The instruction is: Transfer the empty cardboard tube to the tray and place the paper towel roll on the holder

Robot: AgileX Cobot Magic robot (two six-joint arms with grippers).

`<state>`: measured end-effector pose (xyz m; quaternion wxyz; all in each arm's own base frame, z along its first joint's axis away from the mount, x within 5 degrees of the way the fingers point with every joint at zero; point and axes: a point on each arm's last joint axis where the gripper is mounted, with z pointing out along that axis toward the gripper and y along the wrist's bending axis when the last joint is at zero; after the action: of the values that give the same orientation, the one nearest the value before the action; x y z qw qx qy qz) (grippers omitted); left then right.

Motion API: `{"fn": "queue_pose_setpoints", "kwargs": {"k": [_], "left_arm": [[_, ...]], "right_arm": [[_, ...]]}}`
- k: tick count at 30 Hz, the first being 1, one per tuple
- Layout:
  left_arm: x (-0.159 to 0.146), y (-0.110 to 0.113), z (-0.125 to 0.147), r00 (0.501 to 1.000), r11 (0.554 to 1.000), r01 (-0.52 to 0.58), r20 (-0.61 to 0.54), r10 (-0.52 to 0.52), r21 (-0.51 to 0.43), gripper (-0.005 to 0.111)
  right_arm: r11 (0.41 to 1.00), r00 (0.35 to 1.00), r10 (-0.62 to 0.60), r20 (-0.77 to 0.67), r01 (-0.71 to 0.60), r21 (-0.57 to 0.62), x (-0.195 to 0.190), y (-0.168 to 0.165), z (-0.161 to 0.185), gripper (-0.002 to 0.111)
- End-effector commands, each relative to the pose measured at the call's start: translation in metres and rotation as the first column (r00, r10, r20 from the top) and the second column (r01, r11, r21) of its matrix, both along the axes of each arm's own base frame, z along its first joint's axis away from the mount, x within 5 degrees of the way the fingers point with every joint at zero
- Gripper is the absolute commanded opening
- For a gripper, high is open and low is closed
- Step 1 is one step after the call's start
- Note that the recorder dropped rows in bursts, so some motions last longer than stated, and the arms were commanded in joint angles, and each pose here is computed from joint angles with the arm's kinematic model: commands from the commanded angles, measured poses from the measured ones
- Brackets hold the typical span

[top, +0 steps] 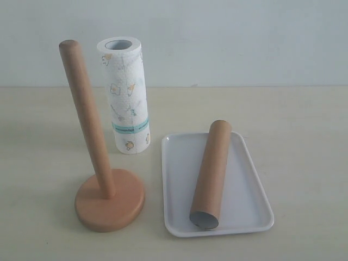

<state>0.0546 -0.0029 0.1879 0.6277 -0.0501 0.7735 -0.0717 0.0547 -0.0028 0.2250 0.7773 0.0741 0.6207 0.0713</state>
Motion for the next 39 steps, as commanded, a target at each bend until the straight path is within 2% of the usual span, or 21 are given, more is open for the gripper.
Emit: {"fn": "queue_pose_setpoints", "kwargs": {"k": [1,2,4,7,13,15,17,19,20,22,24,27,30,32,36,39], "left_arm": [[0.000,0.000,-0.001,1.000,1.000,-0.003,-0.002,0.003,0.003,0.004],[0.000,0.000,-0.001,1.000,1.000,-0.003,-0.002,0.003,0.003,0.004],[0.000,0.000,-0.001,1.000,1.000,-0.003,-0.002,0.003,0.003,0.004],[0.000,0.000,-0.001,1.000,1.000,-0.003,-0.002,0.003,0.003,0.004],[0.000,0.000,-0.001,1.000,1.000,-0.003,-0.002,0.003,0.003,0.004],[0.000,0.000,-0.001,1.000,1.000,-0.003,-0.002,0.003,0.003,0.004],[0.000,0.000,-0.001,1.000,1.000,-0.003,-0.002,0.003,0.003,0.004],[0.000,0.000,-0.001,1.000,1.000,-0.003,-0.002,0.003,0.003,0.004],[0.000,0.000,-0.001,1.000,1.000,-0.003,-0.002,0.003,0.003,0.004],[0.000,0.000,-0.001,1.000,1.000,-0.003,-0.002,0.003,0.003,0.004],[0.000,0.000,-0.001,1.000,1.000,-0.003,-0.002,0.003,0.003,0.004],[0.000,0.000,-0.001,1.000,1.000,-0.003,-0.002,0.003,0.003,0.004],[0.000,0.000,-0.001,1.000,1.000,-0.003,-0.002,0.003,0.003,0.004],[0.000,0.000,-0.001,1.000,1.000,-0.003,-0.002,0.003,0.003,0.004],[0.000,0.000,-0.001,1.000,1.000,-0.003,-0.002,0.003,0.003,0.004],[0.000,0.000,-0.001,1.000,1.000,-0.003,-0.002,0.003,0.003,0.004]], "right_arm": [[0.989,0.945,-0.065,0.322,0.019,0.144,-0.012,-0.008,0.027,0.003],[0.988,0.904,-0.090,0.419,0.028,0.151,-0.018,-0.010,0.035,0.003],[0.986,0.853,-0.108,0.510,0.029,0.162,-0.025,-0.012,0.049,0.003],[0.985,0.799,-0.123,0.589,0.028,0.167,-0.034,-0.013,0.065,0.003],[0.989,0.632,-0.127,0.765,0.022,0.146,-0.065,-0.013,0.115,0.003],[0.995,0.635,-0.096,0.767,0.032,0.099,-0.065,-0.009,0.146,0.003],[0.999,0.716,-0.040,0.697,0.047,0.009,-0.051,-0.003,0.181,0.003],[0.993,0.836,0.008,0.549,0.059,-0.103,-0.023,0.003,0.213,0.003],[0.990,0.909,0.016,0.416,0.043,-0.132,0.001,0.004,0.219,0.003],[0.995,0.970,0.018,0.242,0.007,-0.103,0.030,0.004,0.222,0.003],[0.996,0.999,0.017,0.032,-0.014,-0.086,0.068,0.004,0.211,0.003],[0.999,0.982,0.034,-0.185,-0.035,0.002,0.119,0.004,0.181,0.003],[0.999,0.913,0.041,-0.406,-0.025,0.043,0.154,0.005,0.147,0.003],[0.997,0.872,0.054,-0.487,-0.018,0.078,0.165,0.005,0.132,0.003],[0.998,0.797,0.030,-0.603,-0.061,-0.031,0.185,0.006,0.107,0.003],[0.989,0.668,0.013,-0.744,-0.119,-0.089,0.200,0.007,0.083,0.003]]}}
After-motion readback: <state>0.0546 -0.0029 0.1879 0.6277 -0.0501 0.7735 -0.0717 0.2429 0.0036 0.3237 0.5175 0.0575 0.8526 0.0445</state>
